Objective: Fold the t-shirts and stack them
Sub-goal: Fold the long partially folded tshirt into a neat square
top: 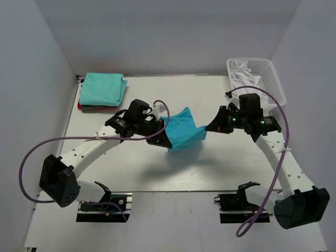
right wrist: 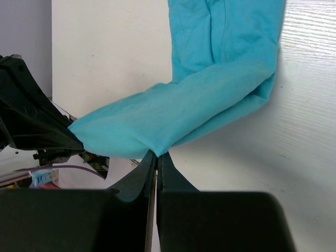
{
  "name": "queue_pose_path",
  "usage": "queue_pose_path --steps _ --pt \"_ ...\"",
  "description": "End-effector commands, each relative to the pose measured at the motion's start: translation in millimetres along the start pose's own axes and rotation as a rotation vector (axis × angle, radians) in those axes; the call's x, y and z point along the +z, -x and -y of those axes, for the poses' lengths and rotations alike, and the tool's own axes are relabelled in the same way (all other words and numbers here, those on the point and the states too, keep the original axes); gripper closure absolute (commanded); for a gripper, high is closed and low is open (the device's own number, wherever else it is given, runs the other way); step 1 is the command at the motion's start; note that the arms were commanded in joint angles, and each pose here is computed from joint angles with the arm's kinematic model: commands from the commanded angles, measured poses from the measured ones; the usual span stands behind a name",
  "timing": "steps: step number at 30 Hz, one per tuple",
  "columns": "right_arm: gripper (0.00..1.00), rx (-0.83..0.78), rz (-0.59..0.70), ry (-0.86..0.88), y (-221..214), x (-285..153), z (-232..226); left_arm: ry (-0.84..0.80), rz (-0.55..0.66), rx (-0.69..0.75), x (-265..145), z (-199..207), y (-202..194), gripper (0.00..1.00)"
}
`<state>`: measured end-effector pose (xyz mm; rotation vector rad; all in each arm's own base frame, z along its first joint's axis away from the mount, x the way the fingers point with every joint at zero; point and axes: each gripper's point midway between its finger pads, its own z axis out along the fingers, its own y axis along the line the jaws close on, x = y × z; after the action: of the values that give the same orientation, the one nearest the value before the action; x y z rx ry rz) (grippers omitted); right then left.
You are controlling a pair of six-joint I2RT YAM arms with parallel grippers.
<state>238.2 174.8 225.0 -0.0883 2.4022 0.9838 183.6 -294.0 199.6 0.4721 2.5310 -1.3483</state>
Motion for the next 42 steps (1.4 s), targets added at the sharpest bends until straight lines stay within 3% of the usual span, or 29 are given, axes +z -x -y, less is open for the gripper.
queue_pose_path --steps 1,10,22,42 --pt "1.0 -0.046 0.053 0.036 18 -1 -9 -0.016 0.013 0.008 2 2 2 1.0" --pt "1.0 -0.029 0.029 0.02 35 18 -3 0.082 0.011 -0.046 16 -29 15 1.0" --pt "1.0 0.008 0.009 -0.011 64 55 17 0.372 0.202 -0.107 -1 -83 69 1.0" --pt "1.0 0.006 -0.026 0.035 124 123 33 0.412 0.315 -0.155 1 -132 150 1.0"
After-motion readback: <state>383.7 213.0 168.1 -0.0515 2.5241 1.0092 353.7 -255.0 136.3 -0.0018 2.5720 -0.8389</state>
